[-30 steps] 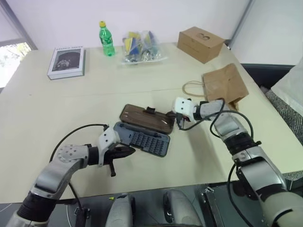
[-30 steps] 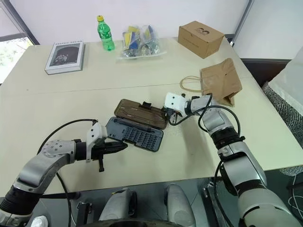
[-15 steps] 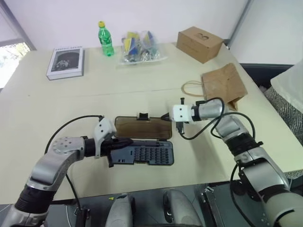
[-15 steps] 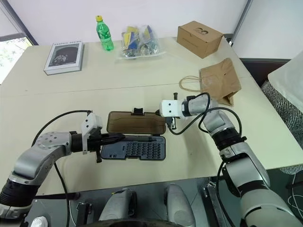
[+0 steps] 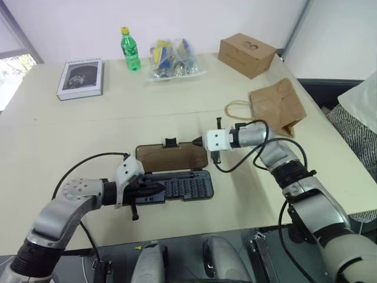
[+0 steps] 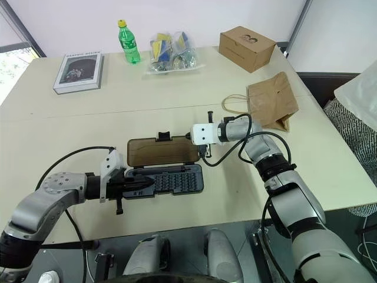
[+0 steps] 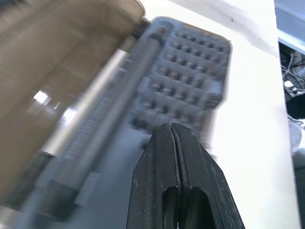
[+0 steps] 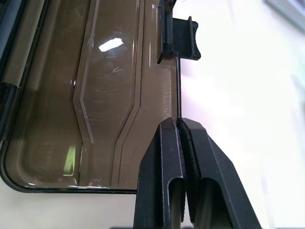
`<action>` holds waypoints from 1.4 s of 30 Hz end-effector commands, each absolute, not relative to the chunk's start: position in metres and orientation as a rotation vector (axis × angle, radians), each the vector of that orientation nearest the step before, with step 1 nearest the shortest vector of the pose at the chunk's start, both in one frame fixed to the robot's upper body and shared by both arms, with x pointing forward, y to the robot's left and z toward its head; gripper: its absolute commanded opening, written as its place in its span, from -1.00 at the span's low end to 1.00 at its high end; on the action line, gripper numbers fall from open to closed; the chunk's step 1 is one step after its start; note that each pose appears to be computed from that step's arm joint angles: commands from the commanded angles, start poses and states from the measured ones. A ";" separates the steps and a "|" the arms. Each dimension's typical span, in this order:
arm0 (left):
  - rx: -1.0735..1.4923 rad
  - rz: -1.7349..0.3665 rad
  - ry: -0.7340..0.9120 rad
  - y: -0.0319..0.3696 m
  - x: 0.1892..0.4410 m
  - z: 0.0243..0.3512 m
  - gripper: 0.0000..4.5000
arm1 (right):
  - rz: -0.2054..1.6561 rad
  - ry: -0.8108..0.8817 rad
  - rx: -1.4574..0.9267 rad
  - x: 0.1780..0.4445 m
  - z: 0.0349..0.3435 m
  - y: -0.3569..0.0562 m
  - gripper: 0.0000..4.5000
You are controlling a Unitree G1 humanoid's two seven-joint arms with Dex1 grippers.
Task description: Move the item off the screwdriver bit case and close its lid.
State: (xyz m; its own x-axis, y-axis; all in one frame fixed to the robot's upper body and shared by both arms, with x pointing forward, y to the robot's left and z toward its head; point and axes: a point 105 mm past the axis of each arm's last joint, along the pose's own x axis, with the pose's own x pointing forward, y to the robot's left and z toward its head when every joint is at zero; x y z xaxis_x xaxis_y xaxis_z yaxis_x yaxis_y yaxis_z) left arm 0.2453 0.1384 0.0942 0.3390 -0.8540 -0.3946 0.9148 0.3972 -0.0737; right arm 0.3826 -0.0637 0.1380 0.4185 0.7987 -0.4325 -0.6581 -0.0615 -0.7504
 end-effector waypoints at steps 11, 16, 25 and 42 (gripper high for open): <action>0.212 -1.131 0.359 0.144 0.251 0.102 -1.00 | 1.121 -0.365 -1.208 0.363 0.181 -0.070 -0.99; 0.208 -1.125 0.341 0.142 0.257 0.105 -1.00 | 1.083 -0.438 -1.274 0.346 0.185 -0.070 -0.99; 0.195 -1.118 0.314 0.142 0.264 0.113 -1.00 | 1.065 -0.489 -1.289 0.327 0.183 -0.062 -0.99; 0.059 -1.203 0.083 0.124 0.271 0.198 -1.00 | 1.063 -0.459 -1.317 0.330 0.178 -0.067 -0.99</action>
State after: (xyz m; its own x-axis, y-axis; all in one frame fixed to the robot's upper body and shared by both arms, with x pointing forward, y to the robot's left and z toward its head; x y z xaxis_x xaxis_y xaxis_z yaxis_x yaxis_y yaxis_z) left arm 0.2694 0.1227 0.1775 0.3440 -0.9263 -0.1538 0.9350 0.3530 -0.0344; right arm 0.3321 -0.0686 0.1695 0.4901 0.8167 -0.3048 -0.3948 -0.1038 -0.9129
